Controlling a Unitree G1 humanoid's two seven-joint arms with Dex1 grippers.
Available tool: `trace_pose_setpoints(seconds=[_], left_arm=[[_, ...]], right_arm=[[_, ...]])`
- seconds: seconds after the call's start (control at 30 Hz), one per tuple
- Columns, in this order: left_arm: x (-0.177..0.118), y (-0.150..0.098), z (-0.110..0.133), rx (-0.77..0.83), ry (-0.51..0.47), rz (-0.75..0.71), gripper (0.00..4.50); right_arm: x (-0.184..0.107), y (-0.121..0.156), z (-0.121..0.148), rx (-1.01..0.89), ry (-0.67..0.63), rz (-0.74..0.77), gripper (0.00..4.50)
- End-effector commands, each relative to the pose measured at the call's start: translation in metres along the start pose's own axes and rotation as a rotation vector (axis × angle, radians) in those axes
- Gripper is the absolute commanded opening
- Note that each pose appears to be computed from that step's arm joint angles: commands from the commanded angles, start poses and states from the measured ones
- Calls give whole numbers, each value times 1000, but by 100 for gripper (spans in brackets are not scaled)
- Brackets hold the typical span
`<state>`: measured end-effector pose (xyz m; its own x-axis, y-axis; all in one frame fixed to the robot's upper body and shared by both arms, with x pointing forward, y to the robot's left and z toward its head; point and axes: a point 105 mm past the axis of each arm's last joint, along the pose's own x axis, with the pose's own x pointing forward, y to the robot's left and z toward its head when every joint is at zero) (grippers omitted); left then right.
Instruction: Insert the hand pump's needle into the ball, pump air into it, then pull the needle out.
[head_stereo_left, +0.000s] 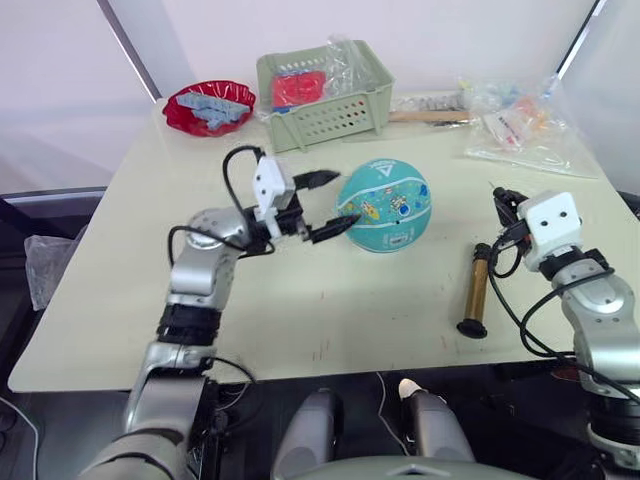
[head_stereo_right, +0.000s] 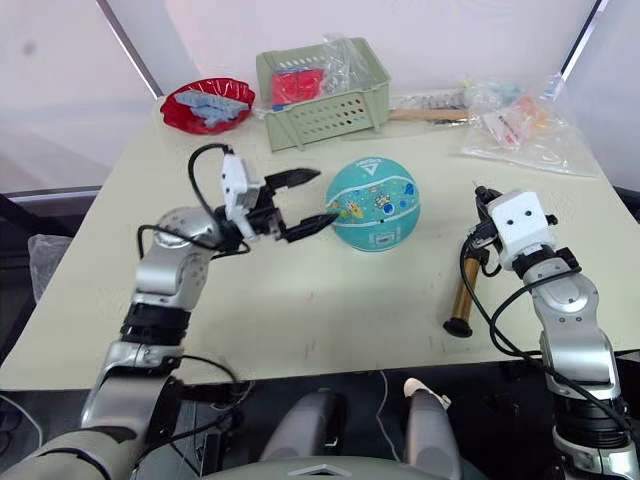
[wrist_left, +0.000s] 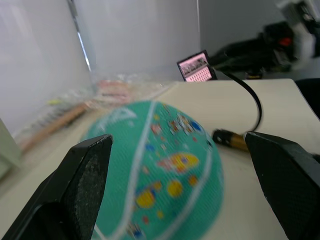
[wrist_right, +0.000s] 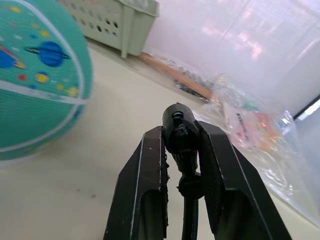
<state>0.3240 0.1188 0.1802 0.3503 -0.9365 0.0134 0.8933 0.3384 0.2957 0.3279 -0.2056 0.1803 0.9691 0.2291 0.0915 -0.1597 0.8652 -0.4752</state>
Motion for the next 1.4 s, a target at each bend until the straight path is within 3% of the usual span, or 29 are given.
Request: trace_pose_setpoints(seconds=[0.03,0.23,0.53,0.83,1.07,1.27,1.4], left_arm=[[-12,-15,18,20,-40,-63,450],[-36,-39,7,-30,16,-92,450],[-48,-50,-5,-68,58,-68,450],[-48,-54,-4,-72,51,-54,450],[-49,-56,-3,-78,48,-54,450],[-55,-54,-4,-76,52,-32,450],[-60,-54,-6,-78,57,-23,450]], right_arm=[[2,-20,14,11,-64,-66,34],[14,-36,26,60,-116,-102,34],[24,-53,38,194,-181,-162,34],[15,-83,18,387,-132,-339,34],[9,-89,-19,447,16,-416,34],[3,-87,-34,429,71,-429,34],[0,-87,-38,430,84,-426,221]])
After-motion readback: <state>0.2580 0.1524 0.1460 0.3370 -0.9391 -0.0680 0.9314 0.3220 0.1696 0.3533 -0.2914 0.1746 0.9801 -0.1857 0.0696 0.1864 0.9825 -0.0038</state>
